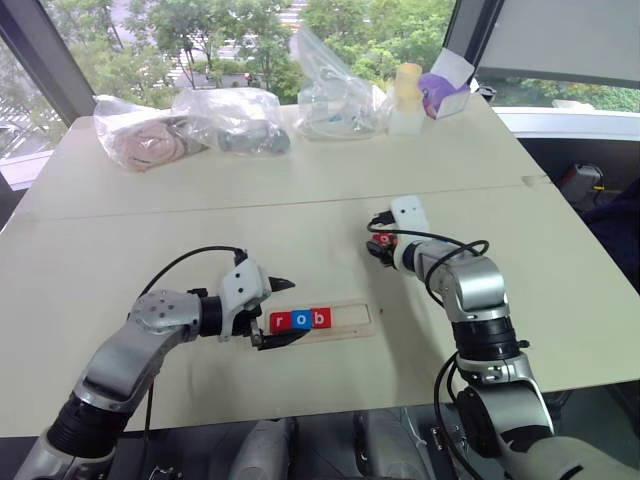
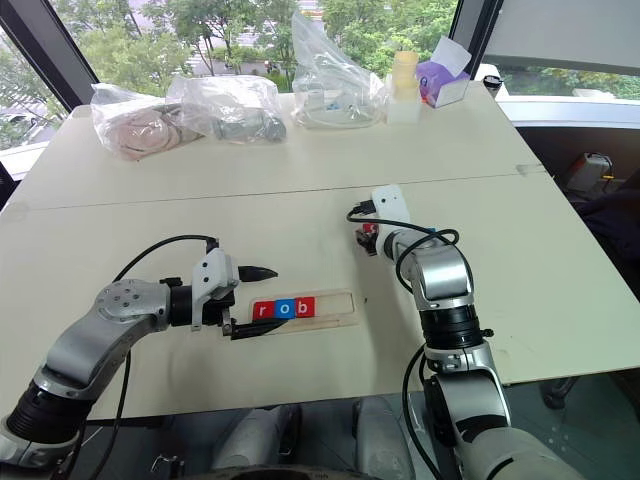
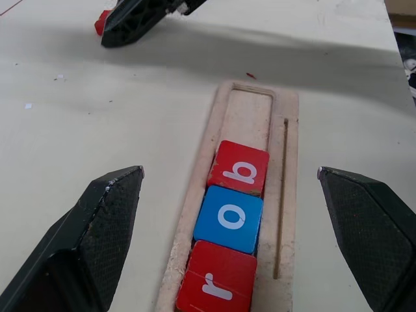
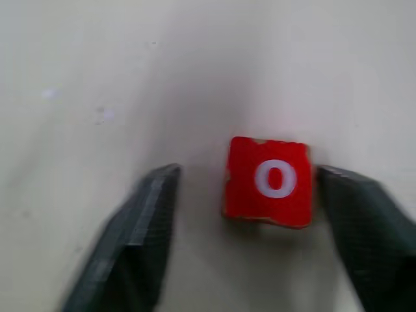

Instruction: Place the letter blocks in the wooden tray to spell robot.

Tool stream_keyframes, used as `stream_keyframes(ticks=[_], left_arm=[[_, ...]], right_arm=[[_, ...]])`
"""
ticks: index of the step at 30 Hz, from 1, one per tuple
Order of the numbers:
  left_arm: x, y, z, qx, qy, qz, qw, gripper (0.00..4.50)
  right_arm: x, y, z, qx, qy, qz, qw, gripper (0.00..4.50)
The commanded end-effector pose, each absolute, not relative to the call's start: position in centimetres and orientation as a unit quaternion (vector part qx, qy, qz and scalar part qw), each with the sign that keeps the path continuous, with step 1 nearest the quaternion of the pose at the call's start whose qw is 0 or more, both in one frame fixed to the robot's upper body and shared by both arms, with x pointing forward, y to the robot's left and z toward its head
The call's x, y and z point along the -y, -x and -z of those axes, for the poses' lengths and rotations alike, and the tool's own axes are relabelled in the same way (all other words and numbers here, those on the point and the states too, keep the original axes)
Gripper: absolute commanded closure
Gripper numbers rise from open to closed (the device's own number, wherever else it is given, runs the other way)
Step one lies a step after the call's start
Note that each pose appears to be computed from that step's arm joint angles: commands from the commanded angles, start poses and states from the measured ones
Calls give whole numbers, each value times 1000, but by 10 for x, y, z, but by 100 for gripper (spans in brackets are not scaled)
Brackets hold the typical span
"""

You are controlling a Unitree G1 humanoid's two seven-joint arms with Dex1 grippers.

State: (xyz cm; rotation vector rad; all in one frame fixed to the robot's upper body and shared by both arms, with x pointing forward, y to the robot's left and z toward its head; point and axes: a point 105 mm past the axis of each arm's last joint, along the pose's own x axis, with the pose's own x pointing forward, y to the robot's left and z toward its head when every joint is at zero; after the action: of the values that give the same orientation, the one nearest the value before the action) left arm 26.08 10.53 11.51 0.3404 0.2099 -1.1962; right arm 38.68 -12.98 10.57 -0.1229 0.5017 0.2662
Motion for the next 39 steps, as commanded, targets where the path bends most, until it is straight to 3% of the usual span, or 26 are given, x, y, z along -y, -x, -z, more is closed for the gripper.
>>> stream_keyframes(ticks=[1, 7, 15, 19, 37, 39], left_arm=[[-101, -261, -124, -77, -170, 561, 806, 0], [-101, -259, -123, -77, -170, 563, 805, 0], [-102, -253, -124, -79, -167, 564, 805, 0], [-102, -251, -124, -80, -164, 566, 804, 0], [-101, -253, -122, -82, -166, 575, 797, 0], [-101, -254, -122, -82, -166, 575, 797, 0]], right_arm=[[123, -388, -104, -251, 50, -136, 957, 336], [131, -367, -104, -259, 75, -131, 954, 335], [146, -286, -96, -317, 68, -137, 936, 335], [150, -265, -90, -318, 57, -130, 937, 335], [150, -254, -92, -306, 42, -126, 943, 335], [150, -254, -93, -306, 43, -129, 942, 231]])
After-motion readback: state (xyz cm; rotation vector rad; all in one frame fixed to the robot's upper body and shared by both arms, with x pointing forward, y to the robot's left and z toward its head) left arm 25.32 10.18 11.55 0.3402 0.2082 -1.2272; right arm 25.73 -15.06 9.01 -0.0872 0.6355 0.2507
